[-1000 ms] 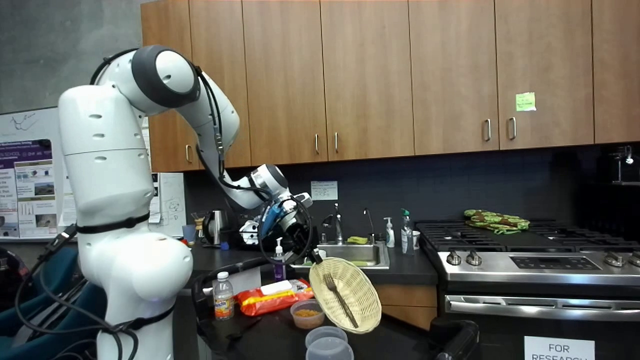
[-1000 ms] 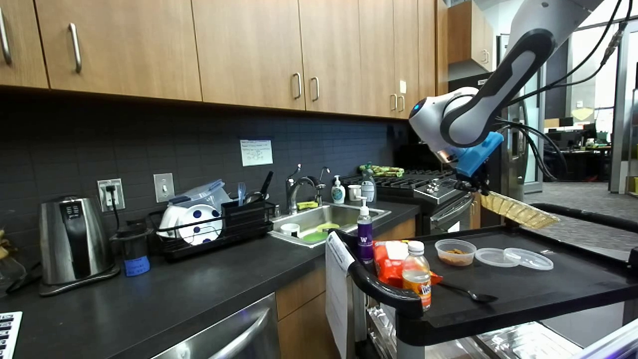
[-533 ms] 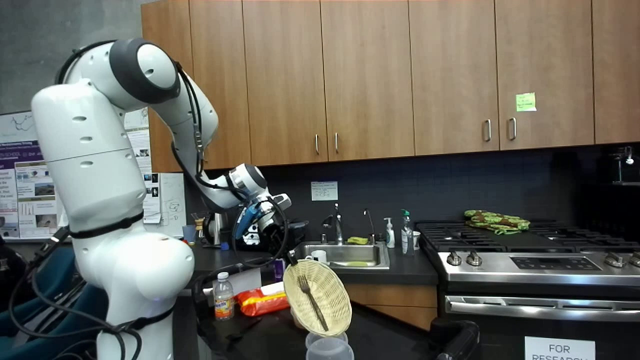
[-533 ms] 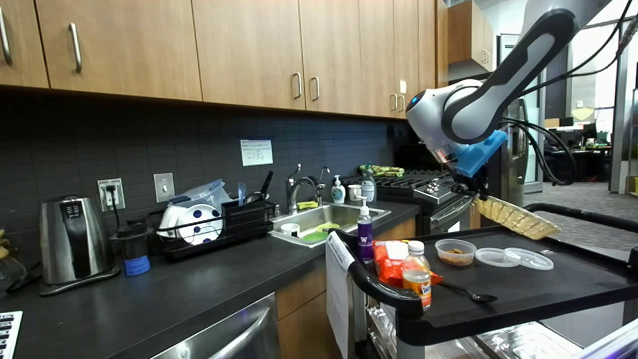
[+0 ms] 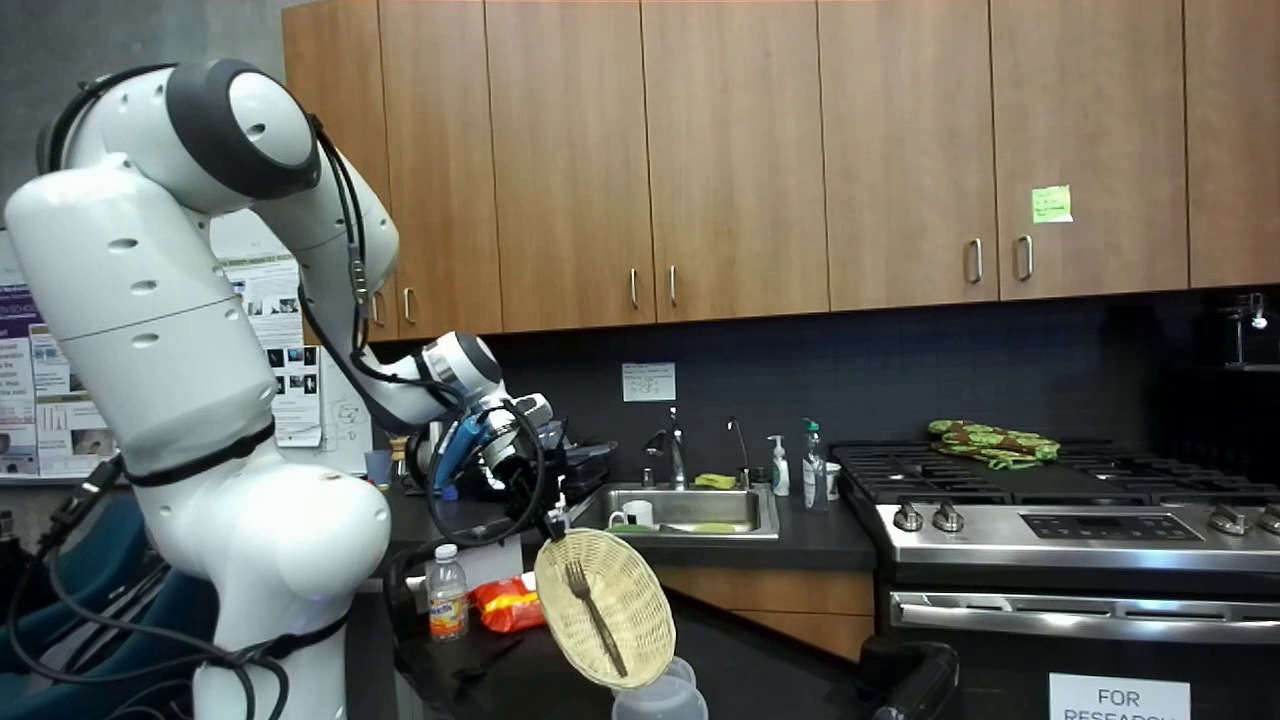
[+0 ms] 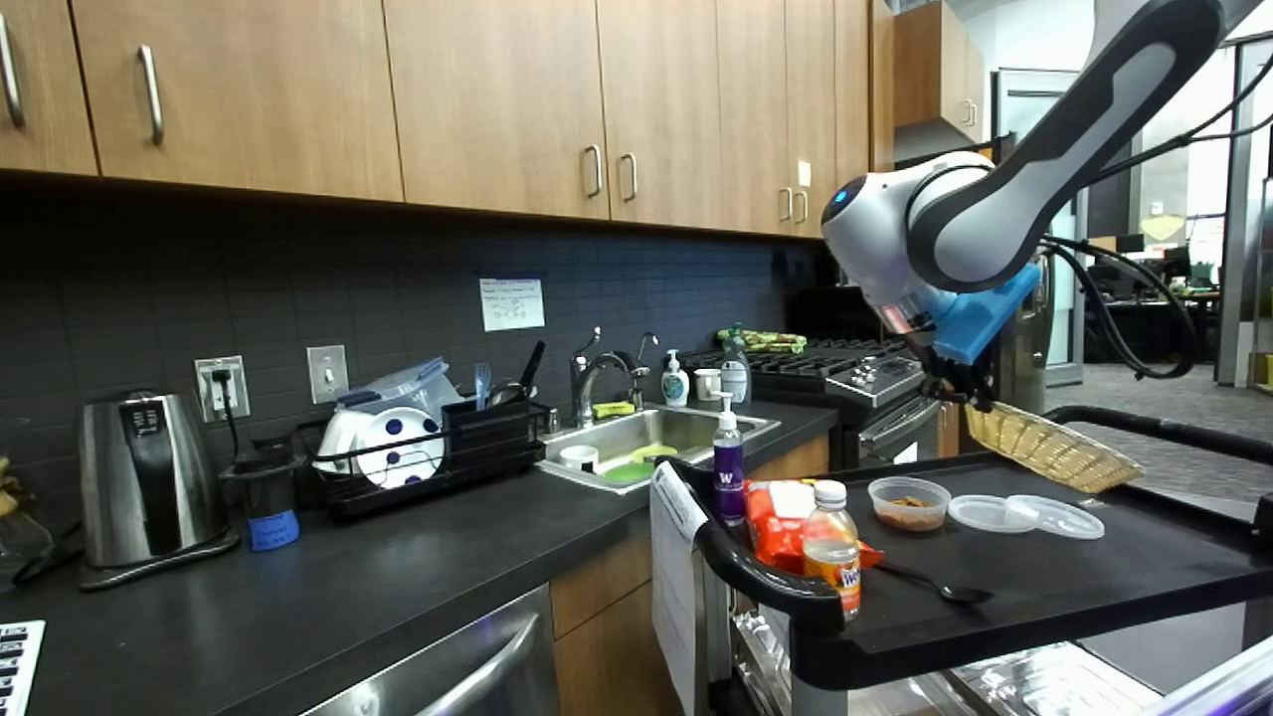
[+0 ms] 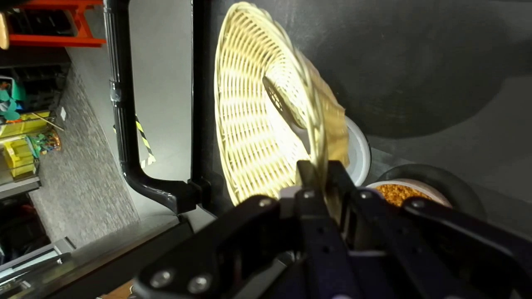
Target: Move the brown basket to the front left
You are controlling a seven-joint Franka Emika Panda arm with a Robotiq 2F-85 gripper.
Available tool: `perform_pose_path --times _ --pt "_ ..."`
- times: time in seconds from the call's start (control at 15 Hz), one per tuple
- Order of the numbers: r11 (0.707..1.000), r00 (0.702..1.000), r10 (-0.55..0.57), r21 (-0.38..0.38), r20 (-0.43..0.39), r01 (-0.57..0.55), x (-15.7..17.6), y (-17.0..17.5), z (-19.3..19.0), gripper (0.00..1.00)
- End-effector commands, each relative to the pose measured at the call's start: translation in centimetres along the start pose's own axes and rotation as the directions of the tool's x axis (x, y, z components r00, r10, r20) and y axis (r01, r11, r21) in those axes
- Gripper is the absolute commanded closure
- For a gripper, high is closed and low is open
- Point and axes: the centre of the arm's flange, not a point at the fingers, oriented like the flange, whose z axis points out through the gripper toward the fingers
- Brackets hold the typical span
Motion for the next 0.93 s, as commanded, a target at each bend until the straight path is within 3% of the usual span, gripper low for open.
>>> perform_pose_path --times 0.0,0.87 --pt "0.999 0.999 -0.037 0.004 -0.026 0.037 -2.1 -0.4 -0.6 0.97" --pt "0.98 0.98 -0.197 0.029 -0.037 0.198 -6.9 -7.7 -0.2 0.97"
